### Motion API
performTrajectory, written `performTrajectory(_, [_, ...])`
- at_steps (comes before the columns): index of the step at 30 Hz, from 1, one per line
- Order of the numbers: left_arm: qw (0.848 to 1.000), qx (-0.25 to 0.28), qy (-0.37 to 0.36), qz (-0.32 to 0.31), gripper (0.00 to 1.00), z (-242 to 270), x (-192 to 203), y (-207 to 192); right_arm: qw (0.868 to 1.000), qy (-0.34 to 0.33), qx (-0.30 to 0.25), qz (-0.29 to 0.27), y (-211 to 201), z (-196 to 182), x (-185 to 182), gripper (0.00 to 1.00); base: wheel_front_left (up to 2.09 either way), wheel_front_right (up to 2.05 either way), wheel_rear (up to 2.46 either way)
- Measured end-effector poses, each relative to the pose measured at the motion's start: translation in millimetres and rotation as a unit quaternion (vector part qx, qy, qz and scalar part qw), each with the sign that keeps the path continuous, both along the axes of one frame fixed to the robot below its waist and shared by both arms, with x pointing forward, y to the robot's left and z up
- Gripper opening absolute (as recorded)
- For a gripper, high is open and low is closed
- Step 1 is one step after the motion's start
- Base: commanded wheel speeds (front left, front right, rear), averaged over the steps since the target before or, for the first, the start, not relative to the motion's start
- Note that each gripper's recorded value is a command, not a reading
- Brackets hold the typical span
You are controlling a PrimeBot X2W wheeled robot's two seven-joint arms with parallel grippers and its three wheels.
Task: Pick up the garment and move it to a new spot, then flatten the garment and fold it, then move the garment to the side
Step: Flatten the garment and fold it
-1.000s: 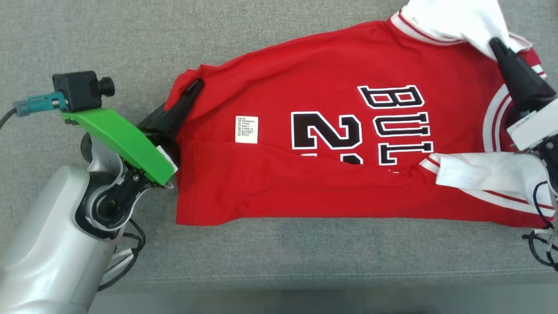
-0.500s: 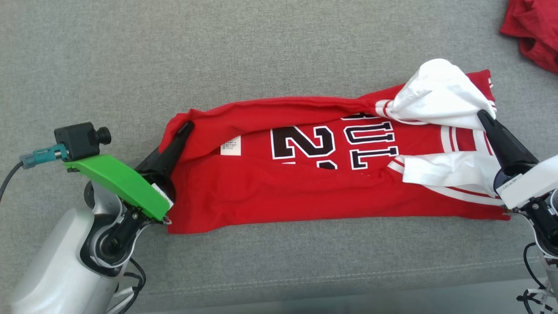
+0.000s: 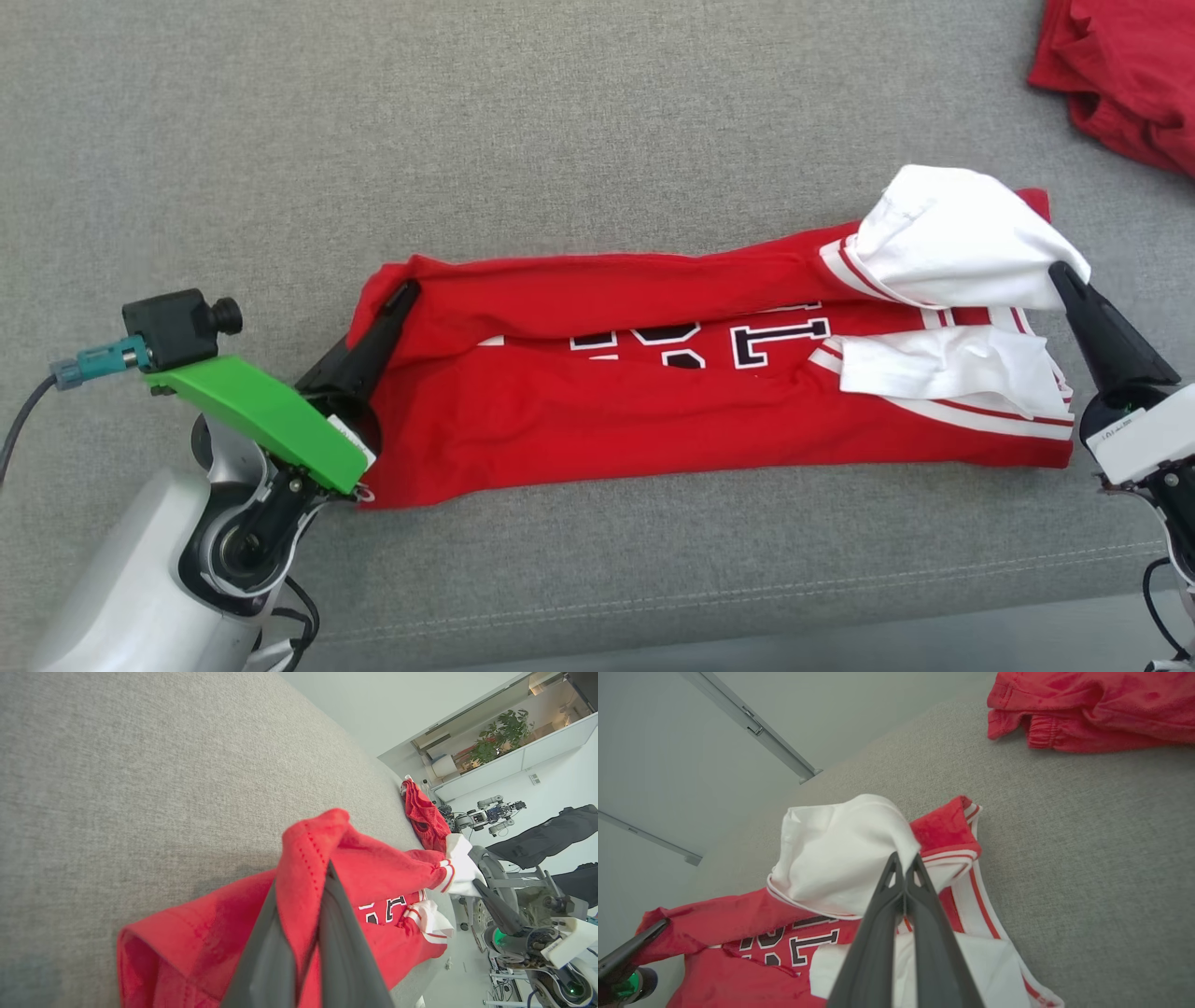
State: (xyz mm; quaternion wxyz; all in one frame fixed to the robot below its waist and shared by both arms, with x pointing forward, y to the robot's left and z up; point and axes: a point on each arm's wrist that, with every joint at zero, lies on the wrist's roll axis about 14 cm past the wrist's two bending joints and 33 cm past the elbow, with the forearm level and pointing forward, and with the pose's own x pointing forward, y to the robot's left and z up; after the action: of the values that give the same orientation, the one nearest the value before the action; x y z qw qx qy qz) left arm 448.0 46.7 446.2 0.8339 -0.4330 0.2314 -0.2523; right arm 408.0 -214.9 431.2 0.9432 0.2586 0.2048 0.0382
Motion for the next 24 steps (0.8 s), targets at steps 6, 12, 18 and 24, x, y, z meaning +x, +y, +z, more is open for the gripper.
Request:
performTrajectory(6, [1.0,-0.002,0.01,0.002,0.0,-6,-6,1,1.0,0.011,0.004,0.005,4,-6,-7,0.0,0.0,0.0,0.0])
performTrajectory(12, [1.0,0.0,0.017,0.0,0.0,-11,-10,1,1.0,0.024,0.008,0.005,6,-12,-14,0.0,0.0,0.0,0.0])
performTrajectory(18, [1.0,0.008,0.025,-0.003,0.0,-18,-15,4,0.999,0.04,0.008,0.003,6,-20,-21,0.0,0.0,0.0,0.0])
performTrajectory(24, [0.999,0.013,0.033,-0.005,0.0,-21,-21,6,0.999,0.045,0.009,0.001,5,-21,-26,0.0,0.0,0.0,0.0])
